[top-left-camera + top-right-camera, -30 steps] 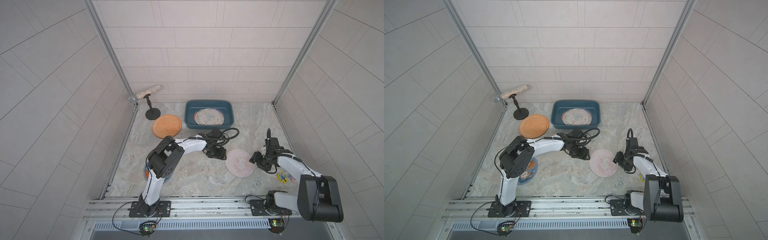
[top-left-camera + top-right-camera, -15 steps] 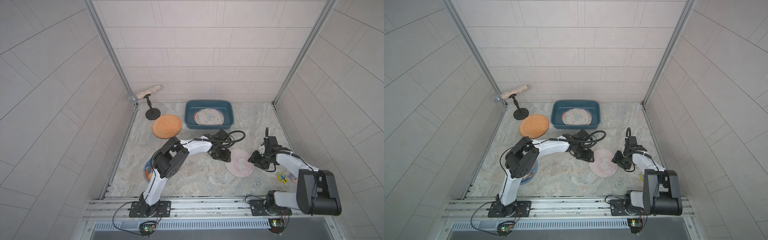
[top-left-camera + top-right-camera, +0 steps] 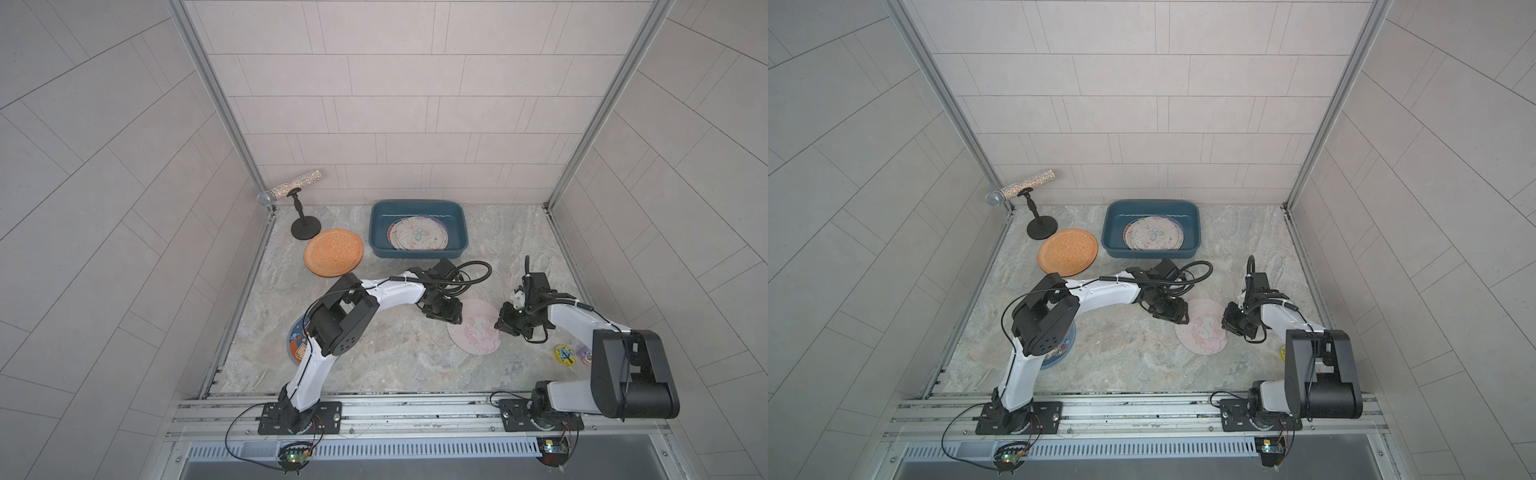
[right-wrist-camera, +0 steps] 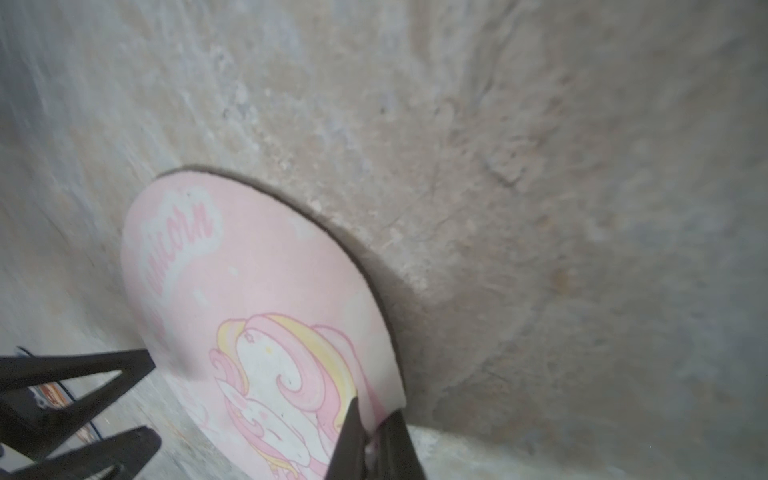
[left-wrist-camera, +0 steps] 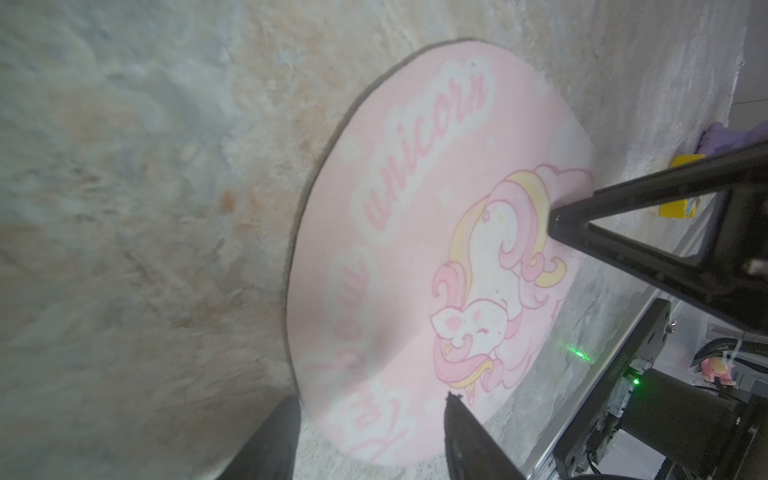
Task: Put the coasters into the storage box
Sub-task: Pick up the coaster from the center of the board.
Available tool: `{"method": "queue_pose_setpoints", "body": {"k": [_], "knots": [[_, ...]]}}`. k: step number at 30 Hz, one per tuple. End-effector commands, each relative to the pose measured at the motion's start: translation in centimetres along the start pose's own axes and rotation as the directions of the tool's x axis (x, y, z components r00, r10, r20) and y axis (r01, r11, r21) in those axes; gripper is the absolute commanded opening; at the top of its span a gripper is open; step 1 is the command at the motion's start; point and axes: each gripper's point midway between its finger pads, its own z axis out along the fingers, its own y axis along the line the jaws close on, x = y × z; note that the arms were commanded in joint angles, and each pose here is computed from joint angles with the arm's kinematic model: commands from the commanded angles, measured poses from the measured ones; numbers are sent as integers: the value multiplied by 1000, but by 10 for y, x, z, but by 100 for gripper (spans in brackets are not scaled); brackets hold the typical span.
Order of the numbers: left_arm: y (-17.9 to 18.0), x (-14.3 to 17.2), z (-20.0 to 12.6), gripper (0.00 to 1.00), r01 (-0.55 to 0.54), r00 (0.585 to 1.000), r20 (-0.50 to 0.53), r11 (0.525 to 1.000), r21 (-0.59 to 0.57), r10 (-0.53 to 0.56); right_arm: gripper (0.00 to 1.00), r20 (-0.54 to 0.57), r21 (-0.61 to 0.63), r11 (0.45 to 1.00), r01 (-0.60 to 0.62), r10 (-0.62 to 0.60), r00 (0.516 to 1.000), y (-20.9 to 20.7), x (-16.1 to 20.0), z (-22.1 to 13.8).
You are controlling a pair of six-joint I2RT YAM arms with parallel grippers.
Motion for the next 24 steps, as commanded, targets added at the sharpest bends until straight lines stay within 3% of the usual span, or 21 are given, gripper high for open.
{"method": "queue_pose_setpoints", "body": {"k": [1,5,9,24], "knots": [[13,15,12,60,10,998,-58,999,-51,-13,0,-115,98,994,-42,53,992,-27,34,13],[11,13,7,63,19,999,-43,999,-31,-20,0,-88,74,997,-34,40,995,-18,27,5],[14,0,-9,68,79,996,38,996,29,-80,0,-47,37,999,-10,12,999,-3,16,-11],[58,-5,-97,89,172,958,227,985,34,-175,0,116,-189,954,234,-215,970,120,-27,-99]]}}
